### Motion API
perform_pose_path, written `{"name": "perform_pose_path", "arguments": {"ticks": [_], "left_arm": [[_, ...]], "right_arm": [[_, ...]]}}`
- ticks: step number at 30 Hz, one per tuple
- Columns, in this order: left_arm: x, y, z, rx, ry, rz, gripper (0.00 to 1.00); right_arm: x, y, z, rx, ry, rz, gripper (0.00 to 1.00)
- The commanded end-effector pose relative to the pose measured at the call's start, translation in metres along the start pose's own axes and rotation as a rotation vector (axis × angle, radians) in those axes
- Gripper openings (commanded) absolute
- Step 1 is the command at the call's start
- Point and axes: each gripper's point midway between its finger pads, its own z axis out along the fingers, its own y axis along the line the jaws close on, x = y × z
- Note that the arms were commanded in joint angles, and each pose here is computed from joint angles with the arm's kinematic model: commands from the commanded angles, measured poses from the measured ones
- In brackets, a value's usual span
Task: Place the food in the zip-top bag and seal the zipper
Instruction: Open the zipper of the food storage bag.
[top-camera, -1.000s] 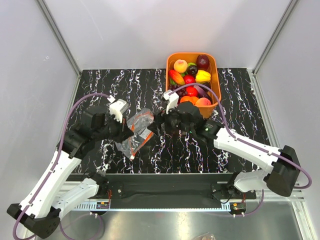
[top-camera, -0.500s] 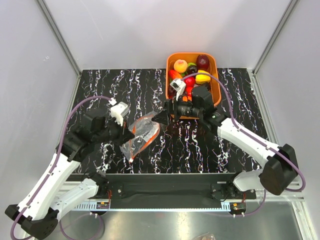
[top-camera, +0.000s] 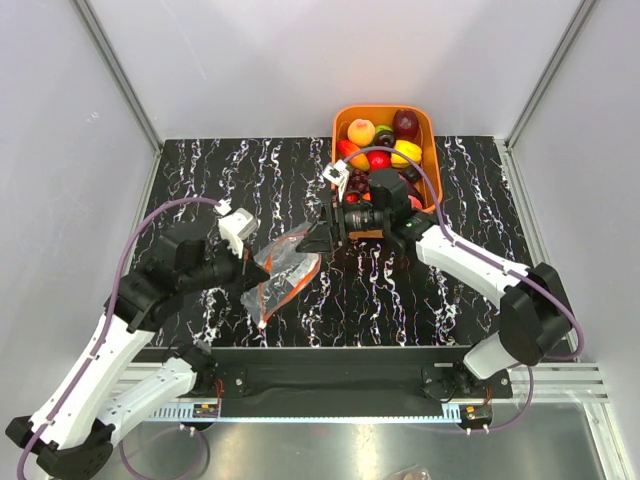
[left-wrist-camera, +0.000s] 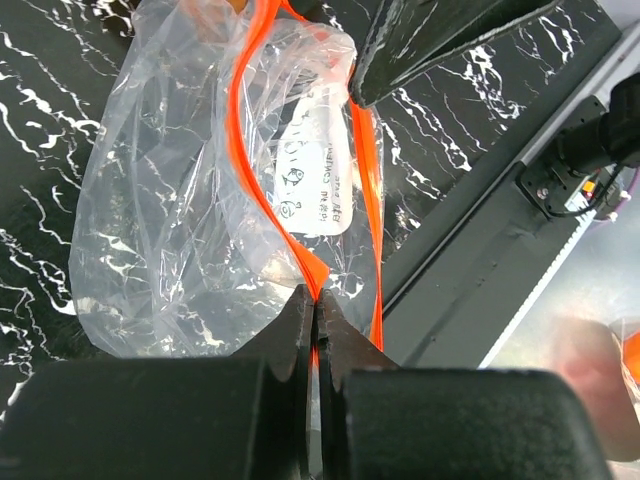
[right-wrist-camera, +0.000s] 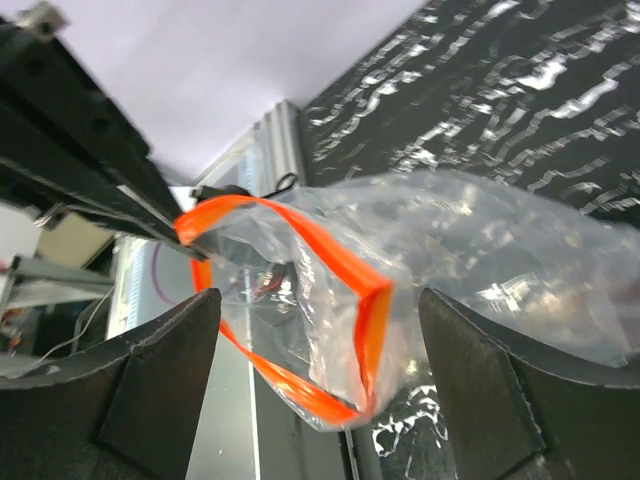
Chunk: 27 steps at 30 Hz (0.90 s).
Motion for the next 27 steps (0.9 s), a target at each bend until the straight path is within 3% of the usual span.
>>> {"name": "perform_pose_path", "arguments": {"ticks": [1, 4, 8, 11, 17, 19, 20, 25, 27], "left_arm": [[-0.016, -0.015, -0.010, 0.059, -0.051, 0.048, 0.00], [-0.019, -0.016, -0.011, 0.062, -0.059, 0.051, 0.00], [-0.021, -0.014, -0.011, 0.050, -0.062, 0.054, 0.00], [-0.023, -0.011, -0.009, 0.036, -0.063, 0.052, 0.00], [-0.028, -0.010, -0.009, 0.026, -0.069, 0.049, 0.00], [-0.030, -0.011, -0.009, 0.026, -0.071, 0.047, 0.00], [-0.032, -0.012, -0.010, 0.030, -0.074, 0.049, 0.00], [-0.038, -0.016, -0.012, 0.039, -0.076, 0.025, 0.00], [-0.040, -0.019, -0.012, 0.051, -0.074, 0.011, 0.00]], "right_arm": [[-0.018, 0.032, -0.002, -0.173, -0.037, -0.093, 0.84], [-0.012, 0.042, -0.003, -0.250, -0.008, -0.085, 0.62], [-0.009, 0.049, -0.007, -0.292, -0.013, -0.091, 0.45], [-0.004, 0.052, -0.010, -0.305, -0.009, -0.093, 0.27], [0.001, 0.054, -0.011, -0.246, -0.010, -0.131, 0.15], [0.010, 0.039, -0.005, -0.103, 0.022, -0.104, 0.16], [0.005, 0.046, -0.001, -0.069, 0.016, -0.192, 0.16], [-0.009, -0.010, -0.013, 0.384, -0.063, -0.222, 0.21], [-0.021, -0.041, -0.032, 0.596, -0.139, -0.223, 0.12]]}}
